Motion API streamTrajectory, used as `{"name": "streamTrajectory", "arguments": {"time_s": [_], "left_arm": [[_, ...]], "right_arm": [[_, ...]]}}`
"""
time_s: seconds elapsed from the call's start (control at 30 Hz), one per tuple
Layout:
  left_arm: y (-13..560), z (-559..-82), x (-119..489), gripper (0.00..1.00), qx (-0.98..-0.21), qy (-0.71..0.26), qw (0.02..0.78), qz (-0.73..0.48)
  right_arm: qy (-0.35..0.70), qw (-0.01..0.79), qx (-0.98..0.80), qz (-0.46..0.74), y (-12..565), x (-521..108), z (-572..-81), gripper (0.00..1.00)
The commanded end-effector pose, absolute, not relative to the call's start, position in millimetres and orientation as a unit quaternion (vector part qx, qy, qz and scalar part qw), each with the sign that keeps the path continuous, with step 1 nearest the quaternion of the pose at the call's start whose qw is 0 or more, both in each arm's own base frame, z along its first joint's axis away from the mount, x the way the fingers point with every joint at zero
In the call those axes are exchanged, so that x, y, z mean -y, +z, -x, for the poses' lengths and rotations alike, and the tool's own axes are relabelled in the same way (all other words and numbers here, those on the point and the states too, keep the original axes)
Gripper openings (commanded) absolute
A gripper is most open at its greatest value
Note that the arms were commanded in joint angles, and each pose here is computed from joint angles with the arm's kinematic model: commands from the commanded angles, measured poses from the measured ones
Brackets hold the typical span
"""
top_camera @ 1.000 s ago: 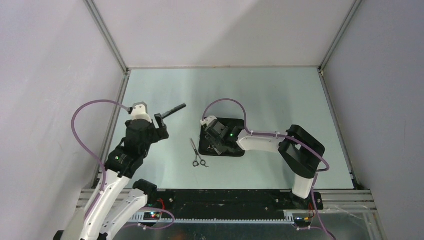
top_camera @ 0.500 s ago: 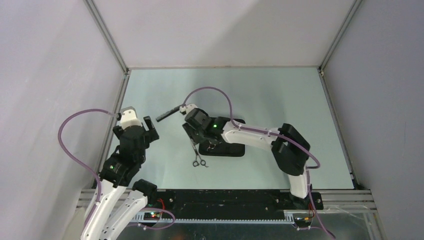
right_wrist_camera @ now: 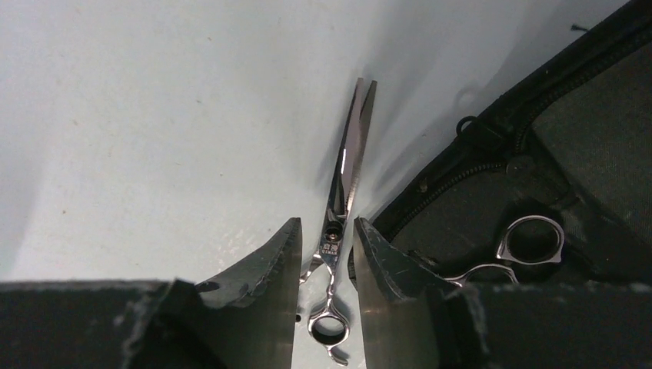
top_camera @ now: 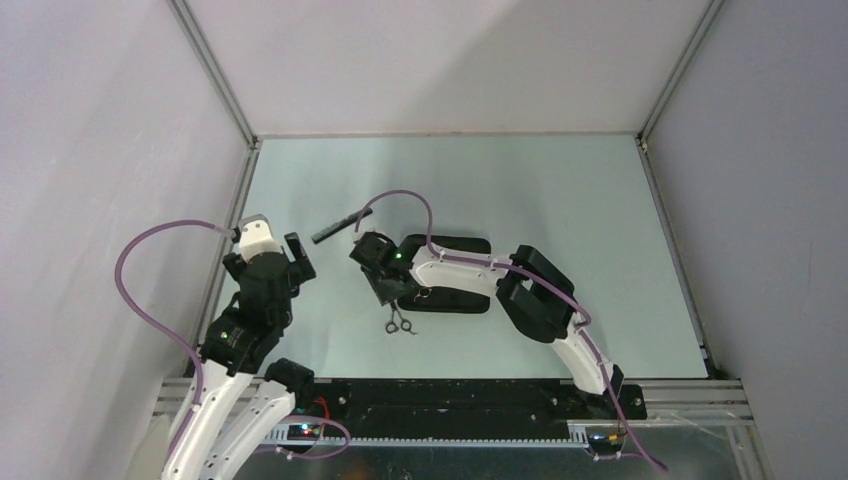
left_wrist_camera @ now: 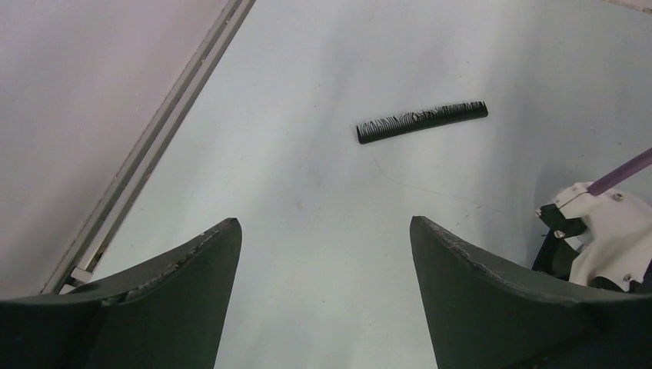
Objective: Sort the hair-cutting tools
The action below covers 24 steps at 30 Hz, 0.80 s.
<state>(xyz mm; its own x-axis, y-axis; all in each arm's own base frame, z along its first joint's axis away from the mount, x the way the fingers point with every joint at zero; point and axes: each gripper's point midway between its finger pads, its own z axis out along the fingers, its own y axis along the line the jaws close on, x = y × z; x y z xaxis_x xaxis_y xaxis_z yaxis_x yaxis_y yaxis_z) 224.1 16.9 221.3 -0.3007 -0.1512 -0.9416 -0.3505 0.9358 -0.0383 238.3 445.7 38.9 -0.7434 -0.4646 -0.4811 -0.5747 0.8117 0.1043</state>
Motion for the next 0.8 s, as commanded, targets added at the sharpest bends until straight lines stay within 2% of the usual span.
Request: {"name": "streamTrajectory", "arguments": {"time_s": [0.0, 0.37, 0.47, 0.57, 0.77], "left_arm": [[229.5, -226.8, -20.0, 0.87, -0.788, 0.089, 0.587, 0.162], [229.4, -227.0, -17.3, 0.87, -0.789, 0.083, 0.588, 0.158], [229.5, -226.9, -17.2, 0.87, -0.789, 0.083, 0.588, 0.157], [229.8, -226.5, -17.0, 0.87, -0.789, 0.081, 0.589, 0.157], [231.5, -225.8, -14.1, 0.87, -0.788, 0.072, 0.592, 0.154]], "right_arm": [[0.117, 0.208, -0.935, 0.26, 38.0, -447.7, -234.7, 0.34], [0.086, 0.174, -0.938, 0.288, 14.4, -439.4, -213.0, 0.33], [0.07, 0.163, -0.937, 0.3, 10.7, -433.6, -203.1, 0.27], [0.058, 0.159, -0.934, 0.315, 9.8, -427.4, -196.6, 0.15], [0.103, 0.178, -0.911, 0.358, 44.9, -432.1, -173.8, 0.01]]}}
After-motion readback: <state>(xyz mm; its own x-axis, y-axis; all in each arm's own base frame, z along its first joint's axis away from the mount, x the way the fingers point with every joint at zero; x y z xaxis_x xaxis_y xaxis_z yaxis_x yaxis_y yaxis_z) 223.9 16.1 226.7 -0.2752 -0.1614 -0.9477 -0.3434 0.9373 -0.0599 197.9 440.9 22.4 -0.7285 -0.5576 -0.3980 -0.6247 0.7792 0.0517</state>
